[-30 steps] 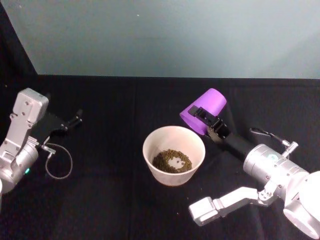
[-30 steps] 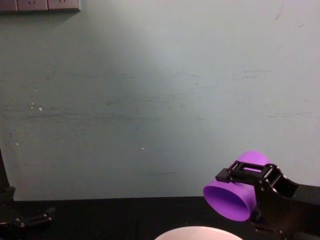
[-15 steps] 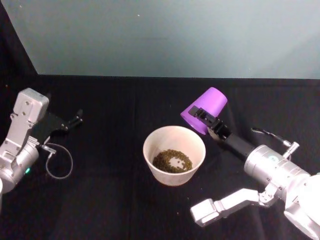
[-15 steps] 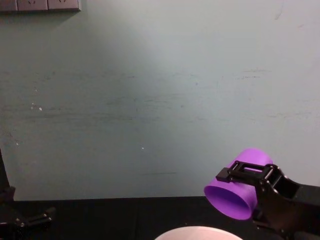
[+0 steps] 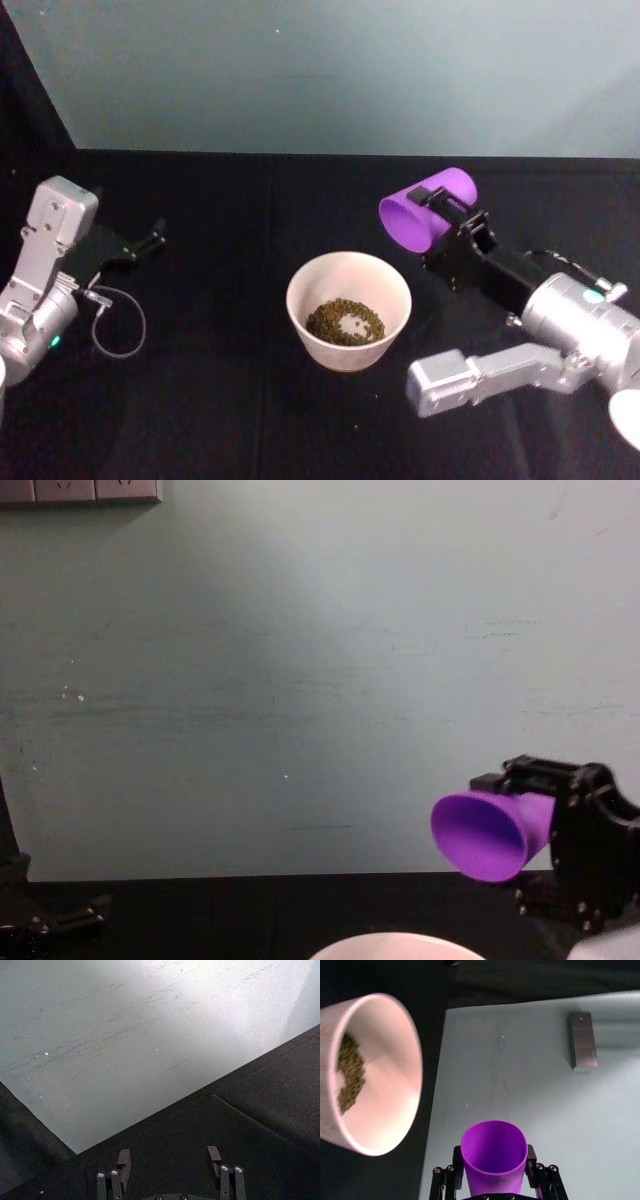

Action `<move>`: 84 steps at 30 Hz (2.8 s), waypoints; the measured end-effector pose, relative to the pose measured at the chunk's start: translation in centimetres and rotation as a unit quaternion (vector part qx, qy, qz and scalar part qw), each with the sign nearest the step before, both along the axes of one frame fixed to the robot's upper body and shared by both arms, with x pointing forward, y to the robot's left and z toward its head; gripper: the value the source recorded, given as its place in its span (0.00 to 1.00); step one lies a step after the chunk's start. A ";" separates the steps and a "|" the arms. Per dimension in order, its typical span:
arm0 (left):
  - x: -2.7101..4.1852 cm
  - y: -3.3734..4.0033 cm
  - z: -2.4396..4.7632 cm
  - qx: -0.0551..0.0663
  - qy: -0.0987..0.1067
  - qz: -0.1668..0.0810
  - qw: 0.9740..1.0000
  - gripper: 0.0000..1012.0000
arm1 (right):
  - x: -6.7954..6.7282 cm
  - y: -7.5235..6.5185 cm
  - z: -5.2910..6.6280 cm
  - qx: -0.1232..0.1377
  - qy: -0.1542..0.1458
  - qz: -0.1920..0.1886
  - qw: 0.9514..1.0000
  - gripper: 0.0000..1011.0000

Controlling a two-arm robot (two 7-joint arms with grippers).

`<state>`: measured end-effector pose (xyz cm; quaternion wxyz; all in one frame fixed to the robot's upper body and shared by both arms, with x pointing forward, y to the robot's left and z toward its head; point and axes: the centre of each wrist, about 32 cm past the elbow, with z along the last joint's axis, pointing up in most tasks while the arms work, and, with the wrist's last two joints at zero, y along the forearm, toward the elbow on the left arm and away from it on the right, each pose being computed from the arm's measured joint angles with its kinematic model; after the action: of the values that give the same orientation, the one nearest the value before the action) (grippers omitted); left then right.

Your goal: Pick up the cup and pour the mung beans from the cup into the bowl.

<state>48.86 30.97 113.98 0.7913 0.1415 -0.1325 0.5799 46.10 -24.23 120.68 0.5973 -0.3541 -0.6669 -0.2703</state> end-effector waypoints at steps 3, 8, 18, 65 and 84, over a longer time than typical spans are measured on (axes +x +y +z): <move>0.00 0.00 0.00 0.000 0.000 0.000 1.000 0.99 | 0.2 -1.1 0.4 0.064 0.038 0.007 0.997 0.72; 0.00 0.00 0.00 0.000 0.000 0.000 1.000 0.99 | 0.4 -2.7 1.1 0.162 0.108 0.012 0.981 0.72; 0.00 0.00 0.00 0.000 0.000 0.000 1.000 0.99 | 1.2 -5.9 1.2 0.319 0.232 0.016 0.919 0.72; 0.00 0.00 0.00 0.000 0.000 0.000 1.000 0.99 | 1.4 -12.7 -8.5 0.564 0.483 -0.011 0.670 0.72; 0.00 0.00 0.00 0.000 0.000 0.000 1.000 0.99 | 1.6 -12.7 -8.9 0.554 0.492 -0.007 0.672 0.72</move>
<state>48.86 30.97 113.98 0.7913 0.1415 -0.1325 0.5799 47.70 -36.95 111.80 0.9236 -0.0441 -0.0020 -0.3809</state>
